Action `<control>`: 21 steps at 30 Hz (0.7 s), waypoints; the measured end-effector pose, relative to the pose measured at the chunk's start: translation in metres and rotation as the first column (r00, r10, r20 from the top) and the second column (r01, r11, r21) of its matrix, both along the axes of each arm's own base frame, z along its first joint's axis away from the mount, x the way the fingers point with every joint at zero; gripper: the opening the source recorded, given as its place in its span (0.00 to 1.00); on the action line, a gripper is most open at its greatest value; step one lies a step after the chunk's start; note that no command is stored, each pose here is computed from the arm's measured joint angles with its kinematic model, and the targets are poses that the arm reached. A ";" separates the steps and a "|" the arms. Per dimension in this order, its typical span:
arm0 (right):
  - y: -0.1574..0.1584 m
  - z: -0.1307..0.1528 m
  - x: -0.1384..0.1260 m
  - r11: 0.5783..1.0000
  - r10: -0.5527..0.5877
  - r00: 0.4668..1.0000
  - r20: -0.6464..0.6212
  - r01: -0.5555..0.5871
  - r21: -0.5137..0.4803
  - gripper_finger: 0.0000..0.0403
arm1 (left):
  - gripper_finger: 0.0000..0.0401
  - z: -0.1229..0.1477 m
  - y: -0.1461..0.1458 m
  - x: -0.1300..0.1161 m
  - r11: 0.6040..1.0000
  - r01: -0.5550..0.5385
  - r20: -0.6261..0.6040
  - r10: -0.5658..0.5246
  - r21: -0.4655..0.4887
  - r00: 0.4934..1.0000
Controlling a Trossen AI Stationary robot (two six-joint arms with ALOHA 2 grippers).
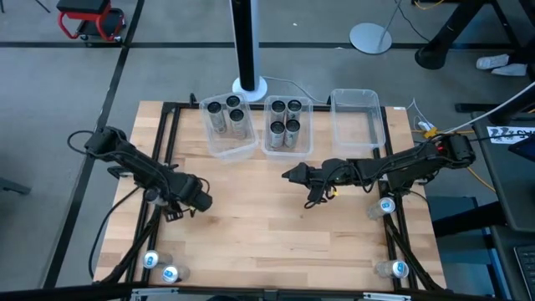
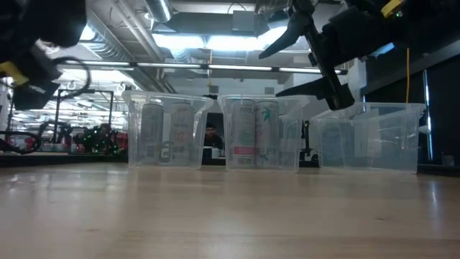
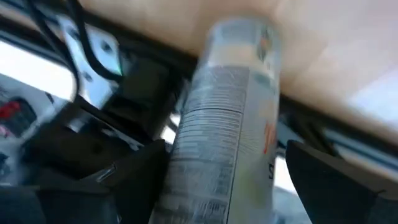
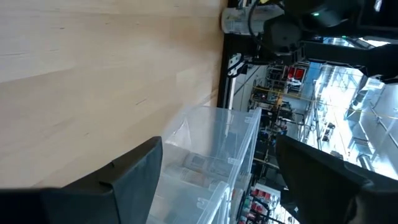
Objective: Sort soda cans
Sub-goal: Put the white and black starfruit soda can into the left transparent bin
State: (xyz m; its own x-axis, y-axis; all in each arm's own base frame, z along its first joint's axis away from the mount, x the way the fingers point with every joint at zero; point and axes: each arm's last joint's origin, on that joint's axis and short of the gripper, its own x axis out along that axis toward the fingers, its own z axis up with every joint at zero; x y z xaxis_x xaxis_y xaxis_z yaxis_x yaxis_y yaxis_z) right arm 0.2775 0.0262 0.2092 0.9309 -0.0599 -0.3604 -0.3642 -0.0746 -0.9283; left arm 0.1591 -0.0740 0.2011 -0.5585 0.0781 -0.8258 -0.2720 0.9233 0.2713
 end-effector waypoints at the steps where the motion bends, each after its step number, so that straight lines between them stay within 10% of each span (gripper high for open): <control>1: 0.000 0.000 0.000 1.000 0.000 1.000 0.000 0.000 0.000 0.78 | 0.79 -0.003 0.000 -0.003 1.000 -0.011 -0.025 0.011 -0.014 1.000; 21: 0.000 -0.001 0.000 1.000 0.000 1.000 -0.009 0.000 -0.001 0.78 | 0.57 -0.017 0.003 -0.014 0.998 -0.050 -0.107 0.045 -0.044 0.993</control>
State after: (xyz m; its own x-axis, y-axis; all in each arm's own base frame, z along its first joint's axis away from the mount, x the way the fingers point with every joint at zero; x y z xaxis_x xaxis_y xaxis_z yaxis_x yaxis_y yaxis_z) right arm 0.2772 0.0262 0.2084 0.9277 -0.0602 -0.3684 -0.3722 -0.0756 -0.9251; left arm 0.1447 -0.0709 0.1842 -0.6455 0.0127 -0.7636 -0.2876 0.9222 0.2584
